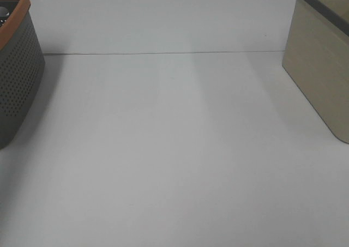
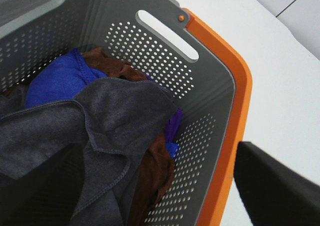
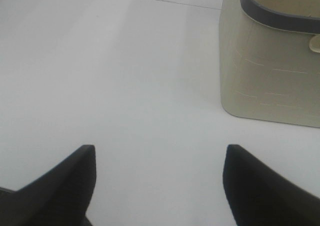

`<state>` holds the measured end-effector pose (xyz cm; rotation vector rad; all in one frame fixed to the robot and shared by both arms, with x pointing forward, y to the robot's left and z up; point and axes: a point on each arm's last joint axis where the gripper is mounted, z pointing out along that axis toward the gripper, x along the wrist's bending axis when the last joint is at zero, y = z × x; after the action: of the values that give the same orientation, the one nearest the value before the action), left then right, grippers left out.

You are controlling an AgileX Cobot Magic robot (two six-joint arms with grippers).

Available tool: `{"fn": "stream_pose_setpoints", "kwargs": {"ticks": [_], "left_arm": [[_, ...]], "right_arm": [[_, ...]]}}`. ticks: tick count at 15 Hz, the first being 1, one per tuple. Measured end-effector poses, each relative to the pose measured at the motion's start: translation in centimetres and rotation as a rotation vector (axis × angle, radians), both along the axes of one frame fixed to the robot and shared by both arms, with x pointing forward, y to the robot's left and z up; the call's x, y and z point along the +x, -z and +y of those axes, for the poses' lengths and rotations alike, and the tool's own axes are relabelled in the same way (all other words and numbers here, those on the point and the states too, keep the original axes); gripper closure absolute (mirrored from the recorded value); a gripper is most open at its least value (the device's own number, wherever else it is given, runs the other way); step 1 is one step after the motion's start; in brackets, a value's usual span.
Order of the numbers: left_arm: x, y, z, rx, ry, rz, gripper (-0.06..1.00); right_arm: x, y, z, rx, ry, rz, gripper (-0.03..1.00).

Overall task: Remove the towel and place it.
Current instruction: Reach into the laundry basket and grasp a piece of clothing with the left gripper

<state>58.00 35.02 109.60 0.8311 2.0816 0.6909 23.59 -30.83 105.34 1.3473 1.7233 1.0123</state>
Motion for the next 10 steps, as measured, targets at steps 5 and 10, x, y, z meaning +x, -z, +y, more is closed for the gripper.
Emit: {"fn": "stream_pose_setpoints", "kwargs": {"ticks": [5,10], "left_arm": [[3.7,5.6,0.3,-0.126,-0.067,0.035,0.18],[5.5,10.3,1.7,-0.208,-0.131,0.071,0.18]], "right_arm": [[0.0,0.0,0.0,0.000,0.000,0.000,0.26],[0.0,0.0,0.0,0.000,0.000,0.000,0.26]]}}
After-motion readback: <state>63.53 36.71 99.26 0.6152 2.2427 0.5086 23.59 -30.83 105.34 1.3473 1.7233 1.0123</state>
